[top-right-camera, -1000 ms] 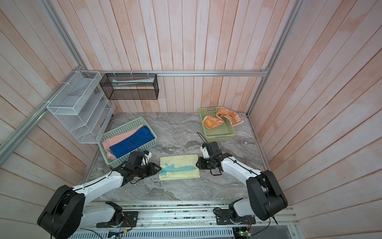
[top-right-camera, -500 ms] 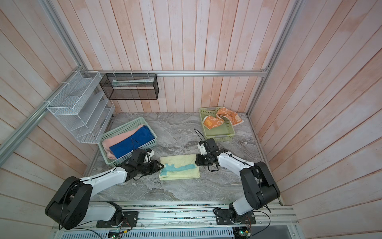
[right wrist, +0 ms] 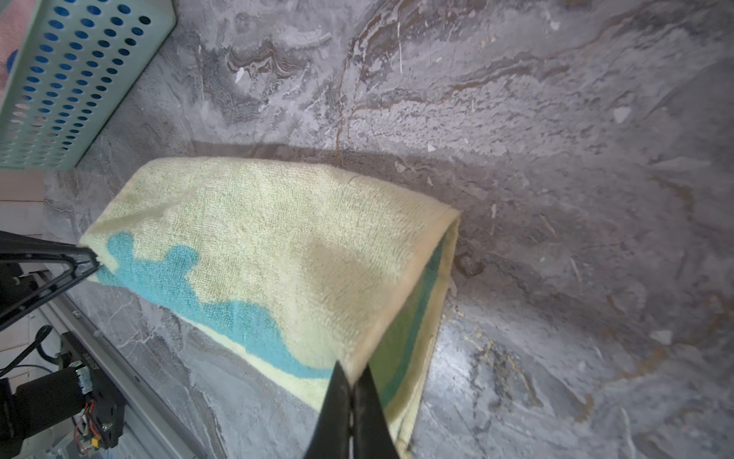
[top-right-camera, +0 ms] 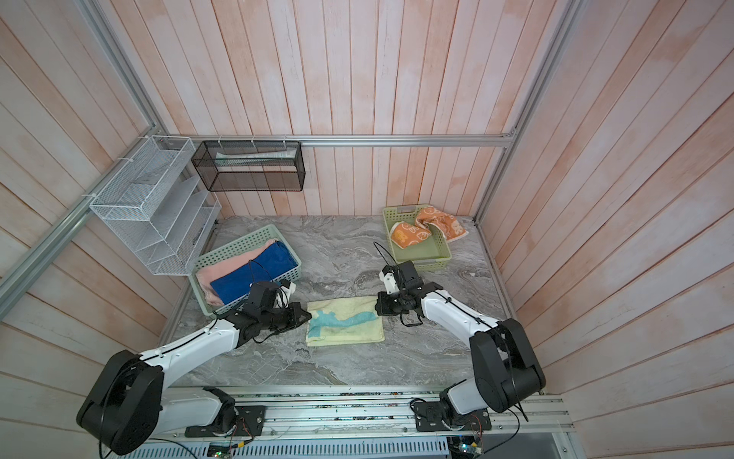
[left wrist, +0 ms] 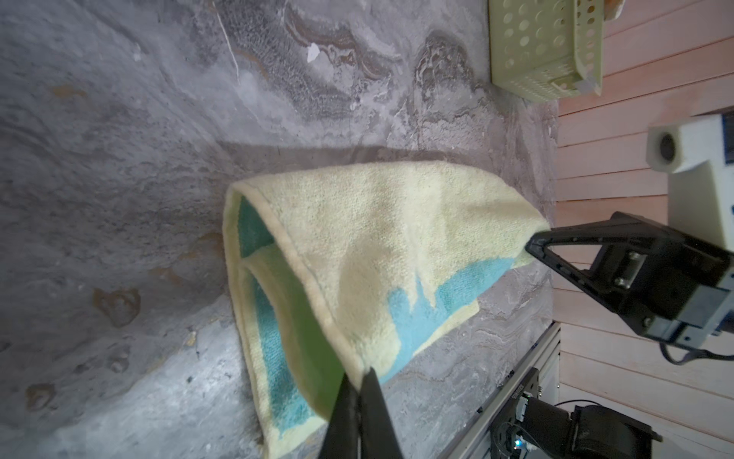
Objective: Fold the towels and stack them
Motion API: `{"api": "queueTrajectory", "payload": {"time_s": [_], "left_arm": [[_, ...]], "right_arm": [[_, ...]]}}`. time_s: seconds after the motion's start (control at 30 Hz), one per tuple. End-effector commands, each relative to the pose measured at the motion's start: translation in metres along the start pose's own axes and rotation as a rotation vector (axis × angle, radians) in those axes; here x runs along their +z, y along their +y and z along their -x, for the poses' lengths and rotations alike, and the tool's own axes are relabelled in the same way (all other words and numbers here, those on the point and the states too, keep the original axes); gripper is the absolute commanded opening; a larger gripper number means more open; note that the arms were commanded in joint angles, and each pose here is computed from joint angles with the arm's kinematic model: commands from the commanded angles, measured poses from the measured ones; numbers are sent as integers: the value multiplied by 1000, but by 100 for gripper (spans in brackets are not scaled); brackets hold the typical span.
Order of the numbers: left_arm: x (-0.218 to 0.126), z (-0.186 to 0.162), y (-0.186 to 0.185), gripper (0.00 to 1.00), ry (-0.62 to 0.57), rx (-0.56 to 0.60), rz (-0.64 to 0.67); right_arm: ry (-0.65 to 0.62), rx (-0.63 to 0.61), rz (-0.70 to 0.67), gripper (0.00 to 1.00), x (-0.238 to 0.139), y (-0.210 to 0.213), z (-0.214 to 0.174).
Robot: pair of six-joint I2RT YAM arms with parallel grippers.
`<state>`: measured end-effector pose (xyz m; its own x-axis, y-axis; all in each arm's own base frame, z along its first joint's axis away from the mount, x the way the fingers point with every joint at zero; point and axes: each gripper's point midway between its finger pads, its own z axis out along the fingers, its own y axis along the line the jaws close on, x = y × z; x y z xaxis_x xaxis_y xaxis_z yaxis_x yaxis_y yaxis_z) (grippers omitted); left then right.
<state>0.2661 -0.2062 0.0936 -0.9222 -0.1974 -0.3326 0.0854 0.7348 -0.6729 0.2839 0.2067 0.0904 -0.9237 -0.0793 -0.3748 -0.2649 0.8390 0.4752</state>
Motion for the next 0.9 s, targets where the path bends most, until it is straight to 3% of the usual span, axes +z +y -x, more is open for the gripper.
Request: {"api": "queueTrajectory", "payload": {"time_s": [0.0,0.13,0.37,0.4,0.47,0.53,0.67,0.87], "left_arm": [[-13,0,-5,0,-4,17,11],[-17,-15,0,0,21,-13,3],[-13,-49,29,0,77,-95,46],[-13,-52,31,4,85,-106,50],[-14,-57,37,32,93,-124,71],[-18,-58,43,44,88,-131,114],[-23,-47,39,45,53,-111,123],[-16,-29,11,46,47,-87,17]], "right_arm": [[13,5,-4,0,-19,5,-6],[22,38,-6,0,-28,2,-24],[126,159,52,0,-8,-9,-77],[148,170,47,3,-6,-11,-85],[171,182,20,28,-6,-16,-94],[168,175,-21,38,-10,-21,-93],[112,137,-86,41,-24,-23,-71],[65,74,-121,41,-24,-12,-42]]}}
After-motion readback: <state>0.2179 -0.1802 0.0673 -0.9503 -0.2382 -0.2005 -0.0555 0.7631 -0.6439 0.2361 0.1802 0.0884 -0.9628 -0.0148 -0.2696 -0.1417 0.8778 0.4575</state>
